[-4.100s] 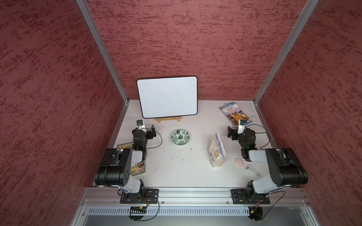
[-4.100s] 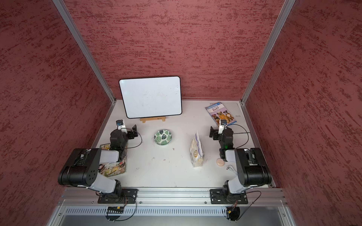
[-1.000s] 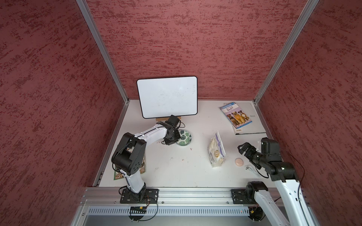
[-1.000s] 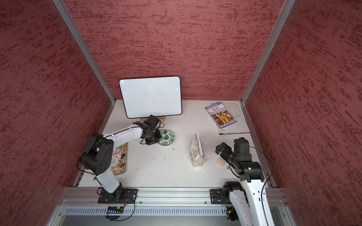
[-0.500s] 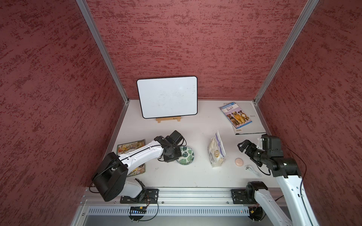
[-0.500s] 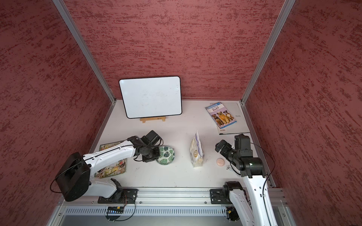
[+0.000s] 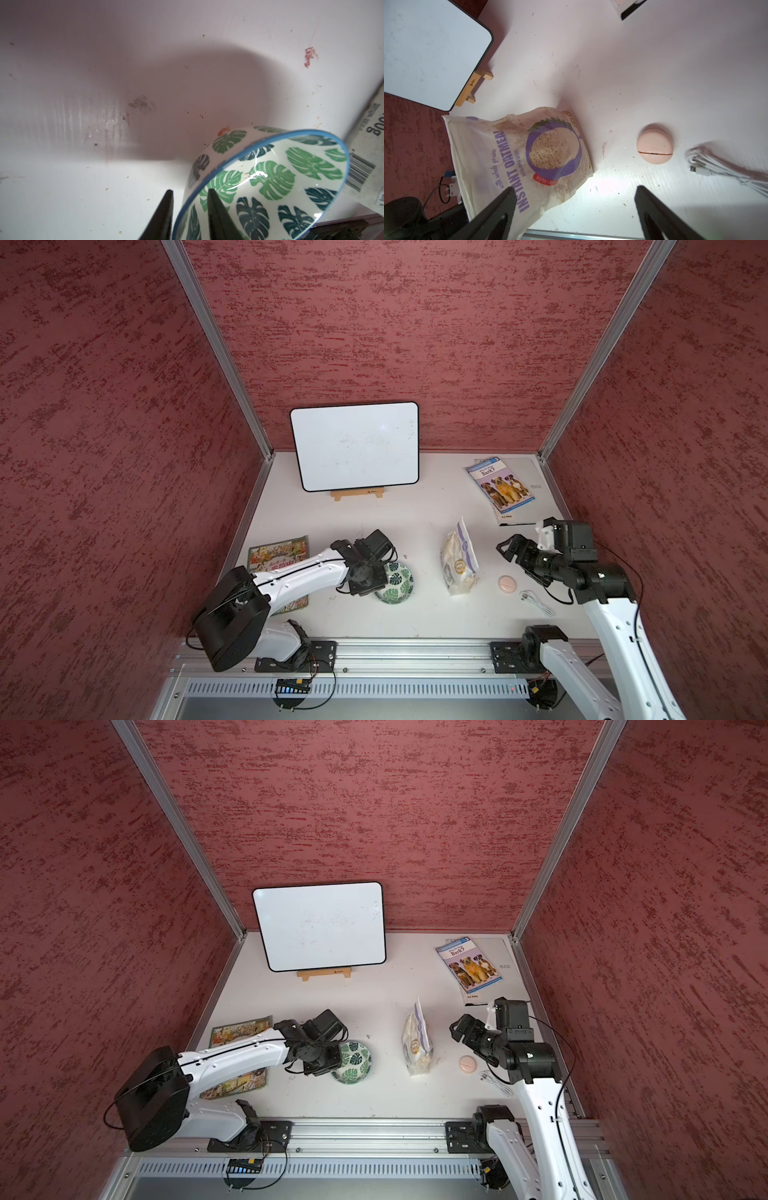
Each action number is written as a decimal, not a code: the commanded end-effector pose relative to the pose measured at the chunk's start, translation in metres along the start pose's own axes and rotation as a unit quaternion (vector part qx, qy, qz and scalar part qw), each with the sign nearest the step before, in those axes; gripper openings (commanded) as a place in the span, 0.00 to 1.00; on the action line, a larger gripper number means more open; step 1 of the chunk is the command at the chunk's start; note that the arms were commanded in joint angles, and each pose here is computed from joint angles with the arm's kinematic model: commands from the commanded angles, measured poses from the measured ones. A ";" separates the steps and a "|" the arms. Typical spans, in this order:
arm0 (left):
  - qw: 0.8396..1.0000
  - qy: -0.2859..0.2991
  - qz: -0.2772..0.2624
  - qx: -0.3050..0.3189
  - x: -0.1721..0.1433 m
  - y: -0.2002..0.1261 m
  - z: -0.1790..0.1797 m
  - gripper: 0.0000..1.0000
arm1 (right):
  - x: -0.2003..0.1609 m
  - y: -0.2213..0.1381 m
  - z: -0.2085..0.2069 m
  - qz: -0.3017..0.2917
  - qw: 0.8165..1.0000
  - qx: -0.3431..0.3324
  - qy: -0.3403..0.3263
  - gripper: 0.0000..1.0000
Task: Pour the oats into the breakfast bowl
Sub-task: Move the bowl to the center of the board, then open the oats bag at the center of the board.
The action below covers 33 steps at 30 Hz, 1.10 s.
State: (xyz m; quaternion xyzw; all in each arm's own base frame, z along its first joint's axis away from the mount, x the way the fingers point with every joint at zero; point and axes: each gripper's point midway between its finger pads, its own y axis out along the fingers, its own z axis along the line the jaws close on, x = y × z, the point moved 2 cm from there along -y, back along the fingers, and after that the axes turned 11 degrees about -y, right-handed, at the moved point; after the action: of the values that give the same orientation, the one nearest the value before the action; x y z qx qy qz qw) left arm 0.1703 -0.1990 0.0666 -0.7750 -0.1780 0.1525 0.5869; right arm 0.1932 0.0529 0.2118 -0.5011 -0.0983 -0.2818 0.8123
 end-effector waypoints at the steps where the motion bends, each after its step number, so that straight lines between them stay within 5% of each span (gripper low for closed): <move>1: 1.000 0.003 -0.018 -0.008 0.002 -0.010 0.002 0.44 | 0.011 -0.012 0.022 -0.004 0.999 0.047 -0.024 0.79; 5: 1.000 -0.002 -0.026 -0.009 0.001 -0.030 0.007 0.52 | 0.019 -0.019 0.041 -0.007 0.995 0.089 -0.034 0.66; 9: 0.998 -0.004 -0.070 -0.001 0.011 -0.086 0.001 0.46 | 0.023 -0.023 0.044 -0.007 0.996 0.085 -0.031 0.59; 15: 0.992 0.068 -0.104 -0.034 0.021 -0.155 -0.089 0.49 | 0.023 -0.026 0.017 -0.039 0.999 0.006 0.009 0.57; 24: 0.982 0.170 -0.047 -0.072 -0.042 -0.136 -0.224 0.47 | 0.006 -0.032 0.001 -0.075 0.995 -0.010 0.058 0.59; 33: 0.972 0.200 -0.022 -0.124 -0.073 -0.129 -0.274 0.42 | -0.007 -0.038 -0.002 -0.108 0.990 0.014 0.085 0.60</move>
State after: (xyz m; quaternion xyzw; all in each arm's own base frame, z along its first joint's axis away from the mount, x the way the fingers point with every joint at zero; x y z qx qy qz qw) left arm 0.2159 -0.4338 0.2510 -0.8432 -0.0930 -0.0393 0.5281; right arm 0.1660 0.0440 0.2390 -0.4535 -0.0955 -0.3908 0.7953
